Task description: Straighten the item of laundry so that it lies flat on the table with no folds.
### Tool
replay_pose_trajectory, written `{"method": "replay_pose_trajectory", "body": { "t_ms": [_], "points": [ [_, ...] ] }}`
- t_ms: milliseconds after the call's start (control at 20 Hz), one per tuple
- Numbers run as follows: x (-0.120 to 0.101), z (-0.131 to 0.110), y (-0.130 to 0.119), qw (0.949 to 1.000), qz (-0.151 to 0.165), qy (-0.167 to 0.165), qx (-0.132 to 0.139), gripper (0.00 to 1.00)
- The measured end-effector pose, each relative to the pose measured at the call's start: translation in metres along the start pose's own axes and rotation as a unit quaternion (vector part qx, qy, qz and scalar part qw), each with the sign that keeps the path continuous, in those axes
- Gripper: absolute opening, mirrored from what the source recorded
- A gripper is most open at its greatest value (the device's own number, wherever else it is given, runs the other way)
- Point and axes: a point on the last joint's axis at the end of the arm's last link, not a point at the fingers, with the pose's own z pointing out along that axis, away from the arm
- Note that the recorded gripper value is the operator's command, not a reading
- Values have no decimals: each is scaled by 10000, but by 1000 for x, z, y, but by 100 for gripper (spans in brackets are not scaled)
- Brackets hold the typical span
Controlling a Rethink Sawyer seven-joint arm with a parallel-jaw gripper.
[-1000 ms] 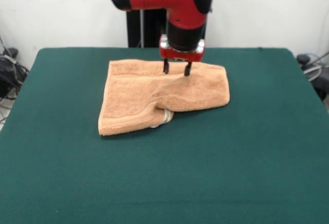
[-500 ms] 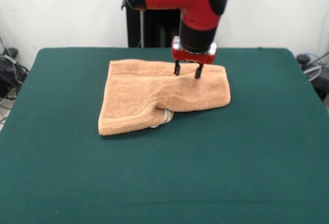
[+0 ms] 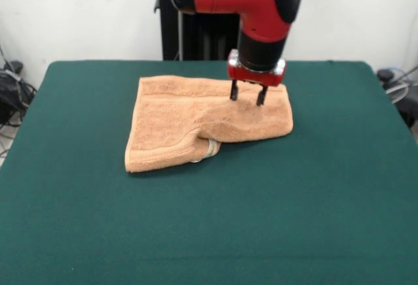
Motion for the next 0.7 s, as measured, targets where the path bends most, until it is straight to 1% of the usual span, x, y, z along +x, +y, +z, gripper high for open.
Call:
{"method": "replay_pose_trajectory", "body": {
  "t_ms": [200, 350, 600, 700],
  "points": [
    [-2, -3, 0, 9999, 133, 4, 10, 100],
    [-6, -9, 5, 9997, 220, -41, -21, 100],
    [-14, -29, 16, 9991, 363, -195, -56, 100],
    [-17, -40, 19, 9986, 457, -281, -36, 100]
  ]
}}
